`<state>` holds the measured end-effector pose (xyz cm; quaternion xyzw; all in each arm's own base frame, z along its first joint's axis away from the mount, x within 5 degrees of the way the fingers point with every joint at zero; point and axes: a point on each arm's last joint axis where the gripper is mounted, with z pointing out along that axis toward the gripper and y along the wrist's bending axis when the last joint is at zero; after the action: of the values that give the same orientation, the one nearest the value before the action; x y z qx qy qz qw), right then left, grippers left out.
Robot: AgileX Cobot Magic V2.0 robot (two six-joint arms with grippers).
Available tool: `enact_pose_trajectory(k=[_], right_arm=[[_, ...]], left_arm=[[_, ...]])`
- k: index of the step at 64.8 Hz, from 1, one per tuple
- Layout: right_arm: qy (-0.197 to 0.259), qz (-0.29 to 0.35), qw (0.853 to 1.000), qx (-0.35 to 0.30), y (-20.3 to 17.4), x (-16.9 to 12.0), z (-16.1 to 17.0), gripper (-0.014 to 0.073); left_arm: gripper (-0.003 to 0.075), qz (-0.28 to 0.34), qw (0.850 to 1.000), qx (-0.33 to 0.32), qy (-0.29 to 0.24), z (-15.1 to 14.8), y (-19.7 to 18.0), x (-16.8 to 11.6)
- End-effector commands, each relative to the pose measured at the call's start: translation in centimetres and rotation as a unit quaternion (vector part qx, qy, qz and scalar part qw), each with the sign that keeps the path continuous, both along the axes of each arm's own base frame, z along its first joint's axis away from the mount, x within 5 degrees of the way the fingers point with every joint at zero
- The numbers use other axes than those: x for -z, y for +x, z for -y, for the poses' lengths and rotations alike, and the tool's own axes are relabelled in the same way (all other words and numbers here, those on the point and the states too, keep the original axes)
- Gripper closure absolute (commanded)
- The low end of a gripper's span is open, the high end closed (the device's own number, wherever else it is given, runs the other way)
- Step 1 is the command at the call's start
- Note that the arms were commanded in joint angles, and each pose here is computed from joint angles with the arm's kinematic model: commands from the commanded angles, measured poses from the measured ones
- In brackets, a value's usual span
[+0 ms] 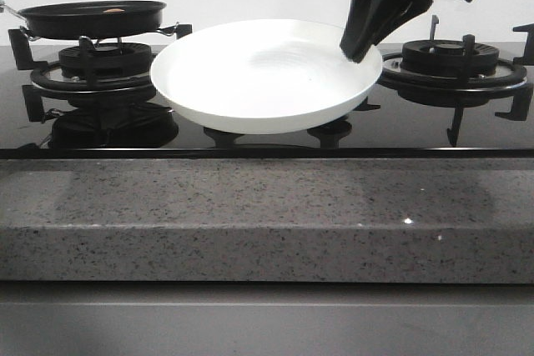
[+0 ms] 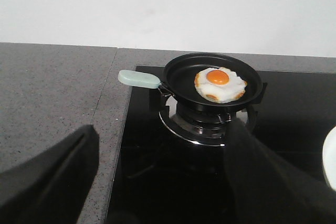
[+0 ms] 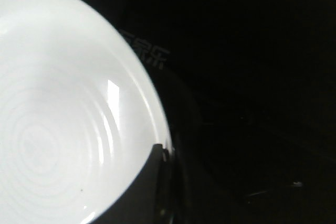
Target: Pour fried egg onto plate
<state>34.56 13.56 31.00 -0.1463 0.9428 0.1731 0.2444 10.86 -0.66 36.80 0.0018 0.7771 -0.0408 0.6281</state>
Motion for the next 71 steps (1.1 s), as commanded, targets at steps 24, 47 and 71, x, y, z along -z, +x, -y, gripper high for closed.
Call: enact_pose_trajectory(k=[24, 47, 71], right_arm=[[0.025, 0.050, 0.998, 0.005, -0.4, -2.7, 0.1, 0.0663], [0.025, 0.050, 0.998, 0.005, -0.4, -2.7, 0.1, 0.0663], [0.025, 0.050, 0.998, 0.005, -0.4, -2.7, 0.1, 0.0663]], left_arm=[[0.0218, 0.053, 0.999, -0.002, -0.008, 0.0, 0.1, -1.7], [0.0218, 0.066, 0.998, -0.003, -0.007, 0.0, 0.3, -2.0], [0.0127, -0.192, 0.981, 0.006, 0.025, 0.2, 5.9, -0.8]])
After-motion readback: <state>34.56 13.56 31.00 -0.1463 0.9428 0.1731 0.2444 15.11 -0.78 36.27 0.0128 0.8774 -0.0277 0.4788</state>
